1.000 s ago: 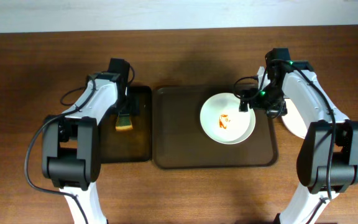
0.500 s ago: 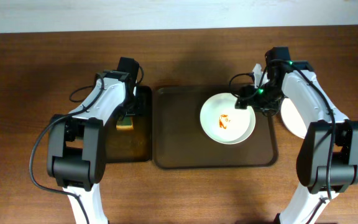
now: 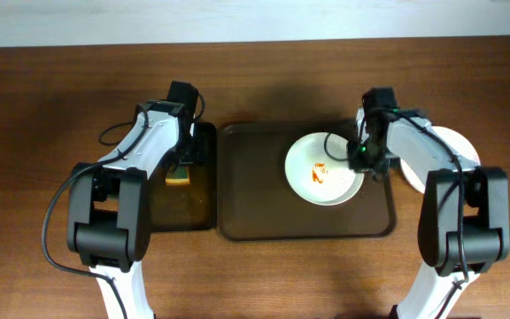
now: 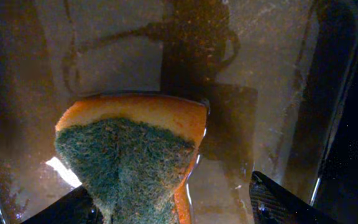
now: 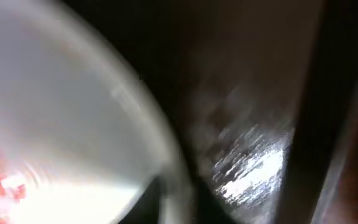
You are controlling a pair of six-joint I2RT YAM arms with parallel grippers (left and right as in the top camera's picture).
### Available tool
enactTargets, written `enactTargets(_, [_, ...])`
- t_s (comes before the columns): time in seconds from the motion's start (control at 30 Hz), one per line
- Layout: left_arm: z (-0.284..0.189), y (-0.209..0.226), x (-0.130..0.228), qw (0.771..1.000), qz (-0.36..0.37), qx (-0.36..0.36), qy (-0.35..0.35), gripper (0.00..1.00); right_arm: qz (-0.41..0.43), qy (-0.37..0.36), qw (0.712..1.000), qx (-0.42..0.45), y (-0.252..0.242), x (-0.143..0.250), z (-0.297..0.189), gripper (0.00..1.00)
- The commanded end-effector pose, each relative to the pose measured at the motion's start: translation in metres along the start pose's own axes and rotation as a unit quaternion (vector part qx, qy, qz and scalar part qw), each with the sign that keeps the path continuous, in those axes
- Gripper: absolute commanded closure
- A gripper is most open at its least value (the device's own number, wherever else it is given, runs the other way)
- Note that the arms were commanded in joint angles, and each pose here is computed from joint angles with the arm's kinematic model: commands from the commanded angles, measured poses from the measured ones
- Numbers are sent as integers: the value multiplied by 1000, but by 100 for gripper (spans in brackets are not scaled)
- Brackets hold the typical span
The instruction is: Clean dirty plates on tray and stack at the side
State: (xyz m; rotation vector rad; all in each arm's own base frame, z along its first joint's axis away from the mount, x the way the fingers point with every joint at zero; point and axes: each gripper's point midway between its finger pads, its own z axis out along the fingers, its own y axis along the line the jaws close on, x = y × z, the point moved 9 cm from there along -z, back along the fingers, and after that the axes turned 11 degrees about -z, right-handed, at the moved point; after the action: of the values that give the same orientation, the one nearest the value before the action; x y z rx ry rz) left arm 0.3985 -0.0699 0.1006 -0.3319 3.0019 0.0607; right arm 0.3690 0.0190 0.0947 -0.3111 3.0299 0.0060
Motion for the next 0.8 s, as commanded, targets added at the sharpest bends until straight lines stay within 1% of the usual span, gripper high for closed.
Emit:
enactTargets(0.0, [4, -3, -3, 1000, 3, 6, 4, 30, 2, 24, 997, -80, 15, 11, 4, 96])
enactTargets(0.03, [4, -3, -3, 1000, 3, 6, 3, 29, 43, 41, 991, -119, 22, 16, 2, 96])
enactTargets(0.07, [4, -3, -3, 1000, 3, 6, 3, 28, 88, 64, 985, -136, 26, 21, 1, 96])
enactTargets(0.1, [4, -3, -3, 1000, 3, 6, 3, 27, 114, 82, 980, -142, 28, 25, 0, 94])
enactTargets(0.13, [4, -3, -3, 1000, 3, 6, 3, 27, 130, 96, 977, -142, 29, 29, -1, 84])
enactTargets(0.17, [4, -2, -4, 1000, 3, 0, 0, 27, 130, 96, 976, -145, 29, 29, -2, 73])
enactTargets(0.2, [4, -2, -4, 1000, 3, -1, 0, 27, 97, 66, 981, -152, 25, 15, -13, 60])
enactTargets(0.23, [4, -2, -4, 1000, 3, -1, 0, 27, 57, 39, 986, -152, 23, 3, -23, 57])
enactTargets(0.27, [4, -2, -4, 1000, 3, -1, 0, 27, 28, 23, 988, -150, 22, -3, -27, 57])
enactTargets(0.3, [4, -2, -4, 1000, 3, -1, 0, 27, 6, 12, 990, -142, 21, -6, -29, 57])
enactTargets(0.4, [4, -2, -4, 1000, 3, -1, 0, 27, 0, 24, 998, -58, 8, -1, -17, 57])
enactTargets(0.5, [4, -2, -4, 1000, 3, -1, 0, 27, -2, 21, 998, -64, 12, 10, 5, 59])
enactTargets(0.53, [4, -2, -4, 1000, 3, -1, 0, 27, -5, 17, 998, -65, 14, 13, 12, 63])
enactTargets(0.57, [4, -2, -4, 1000, 3, 0, 0, 27, -11, 14, 998, -64, 18, 15, 17, 72])
enactTargets(0.6, [4, -2, -4, 1000, 3, 0, 0, 27, -16, 14, 998, -64, 22, 16, 19, 89])
enactTargets(0.63, [4, -2, -4, 1000, 3, 0, 0, 27, -16, 11, 998, -61, 22, 14, 18, 96])
enactTargets(0.67, [4, -2, -4, 1000, 3, -1, 0, 27, -9, 6, 998, -60, 21, 11, 15, 96])
enactTargets(0.77, [4, -2, -4, 1000, 3, 0, -1, 27, 86, 3, 995, -58, 13, -1, -2, 96])
